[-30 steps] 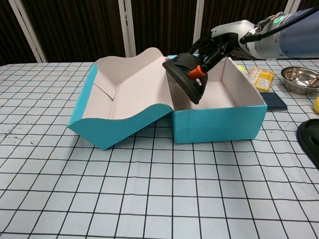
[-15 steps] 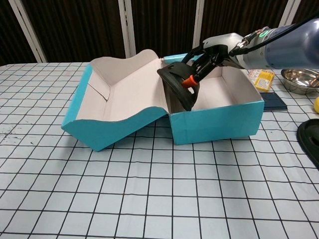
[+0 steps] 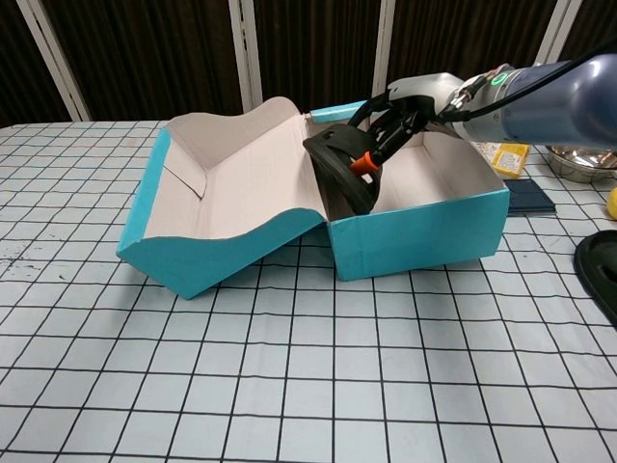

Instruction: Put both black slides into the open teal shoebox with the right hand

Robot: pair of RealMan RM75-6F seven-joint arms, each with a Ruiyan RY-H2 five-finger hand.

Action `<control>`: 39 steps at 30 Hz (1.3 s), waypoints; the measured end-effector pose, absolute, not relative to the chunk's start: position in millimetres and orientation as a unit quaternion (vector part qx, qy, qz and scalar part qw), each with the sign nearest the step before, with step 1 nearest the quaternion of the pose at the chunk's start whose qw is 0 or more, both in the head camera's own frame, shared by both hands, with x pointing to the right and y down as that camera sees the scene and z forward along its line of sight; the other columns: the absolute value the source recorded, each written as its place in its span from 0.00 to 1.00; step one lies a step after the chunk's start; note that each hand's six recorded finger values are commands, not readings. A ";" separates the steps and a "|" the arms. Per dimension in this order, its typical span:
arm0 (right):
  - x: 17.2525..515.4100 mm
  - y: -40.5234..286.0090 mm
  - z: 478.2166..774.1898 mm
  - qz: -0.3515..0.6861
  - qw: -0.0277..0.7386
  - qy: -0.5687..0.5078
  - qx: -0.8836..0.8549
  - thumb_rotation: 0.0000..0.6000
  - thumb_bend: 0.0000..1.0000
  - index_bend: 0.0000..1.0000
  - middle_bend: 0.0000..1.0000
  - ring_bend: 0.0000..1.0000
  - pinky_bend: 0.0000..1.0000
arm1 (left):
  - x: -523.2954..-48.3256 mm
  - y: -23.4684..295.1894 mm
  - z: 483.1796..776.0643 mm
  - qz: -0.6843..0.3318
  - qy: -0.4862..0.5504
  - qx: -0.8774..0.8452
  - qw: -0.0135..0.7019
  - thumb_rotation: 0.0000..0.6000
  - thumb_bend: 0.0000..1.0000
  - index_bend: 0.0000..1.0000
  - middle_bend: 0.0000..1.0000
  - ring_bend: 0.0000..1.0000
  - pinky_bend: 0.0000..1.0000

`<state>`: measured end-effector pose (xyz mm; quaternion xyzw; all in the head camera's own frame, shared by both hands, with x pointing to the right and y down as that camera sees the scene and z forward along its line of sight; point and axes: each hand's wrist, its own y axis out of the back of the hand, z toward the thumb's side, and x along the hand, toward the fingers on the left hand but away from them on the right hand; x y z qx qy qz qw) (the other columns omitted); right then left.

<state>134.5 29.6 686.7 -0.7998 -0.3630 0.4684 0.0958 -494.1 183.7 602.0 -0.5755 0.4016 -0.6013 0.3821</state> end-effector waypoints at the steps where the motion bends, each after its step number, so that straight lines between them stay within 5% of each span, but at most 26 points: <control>1: 134.3 29.6 687.0 0.468 0.096 -0.363 -0.800 1.00 0.50 0.77 0.53 0.28 0.00 | -494.1 183.6 602.1 -0.601 0.401 -0.575 0.382 1.00 0.36 0.08 0.00 0.00 0.11; 39: 139.9 43.0 714.1 0.454 0.139 -0.344 -0.810 1.00 0.50 0.77 0.53 0.28 0.00 | -494.2 184.1 602.9 -0.603 0.400 -0.576 0.379 1.00 0.36 0.09 0.00 0.00 0.11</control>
